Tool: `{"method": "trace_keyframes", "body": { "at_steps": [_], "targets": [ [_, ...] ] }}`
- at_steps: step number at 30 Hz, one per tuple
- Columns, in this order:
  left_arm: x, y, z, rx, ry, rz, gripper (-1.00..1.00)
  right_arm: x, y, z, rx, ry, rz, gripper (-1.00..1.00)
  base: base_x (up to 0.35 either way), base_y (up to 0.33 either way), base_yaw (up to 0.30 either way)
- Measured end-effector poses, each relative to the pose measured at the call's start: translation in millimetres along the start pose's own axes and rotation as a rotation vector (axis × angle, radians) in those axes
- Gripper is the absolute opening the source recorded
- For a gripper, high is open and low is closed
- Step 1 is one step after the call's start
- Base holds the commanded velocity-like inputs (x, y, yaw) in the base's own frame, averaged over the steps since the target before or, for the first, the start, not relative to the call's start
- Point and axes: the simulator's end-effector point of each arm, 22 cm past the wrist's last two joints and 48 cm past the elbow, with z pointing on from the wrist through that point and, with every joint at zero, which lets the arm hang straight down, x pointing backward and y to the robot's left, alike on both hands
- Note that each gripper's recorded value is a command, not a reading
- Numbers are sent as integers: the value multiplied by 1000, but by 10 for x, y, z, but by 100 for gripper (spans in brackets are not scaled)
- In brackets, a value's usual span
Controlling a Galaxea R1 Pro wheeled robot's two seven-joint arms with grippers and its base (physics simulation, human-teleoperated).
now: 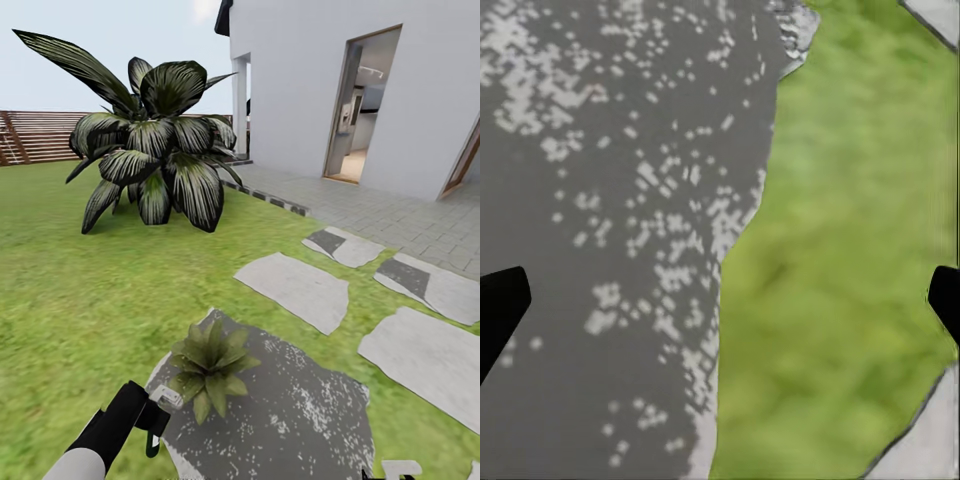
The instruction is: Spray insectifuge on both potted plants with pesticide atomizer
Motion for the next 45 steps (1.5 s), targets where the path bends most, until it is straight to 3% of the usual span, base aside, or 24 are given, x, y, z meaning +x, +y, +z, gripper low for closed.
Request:
{"method": "trace_keyframes", "body": {
  "at_steps": [12,24,39,45],
  "targets": [
    [-15,-1,-14,-1,-4,-2,-100,-14,1,-2,-1,-3,1,100,0,-289,260],
    [27,-7,13,2,10,-5,-100,-9,102,-4,-9,-1,11,100,81,-269,17],
    [113,-38,75,13,35,-8,-100,36,145,-1,-15,9,11,100,22,-20,2],
    [109,-39,73,13,34,-8,-100,35,144,0,-14,9,11,100,0,0,201]
  ]
}}
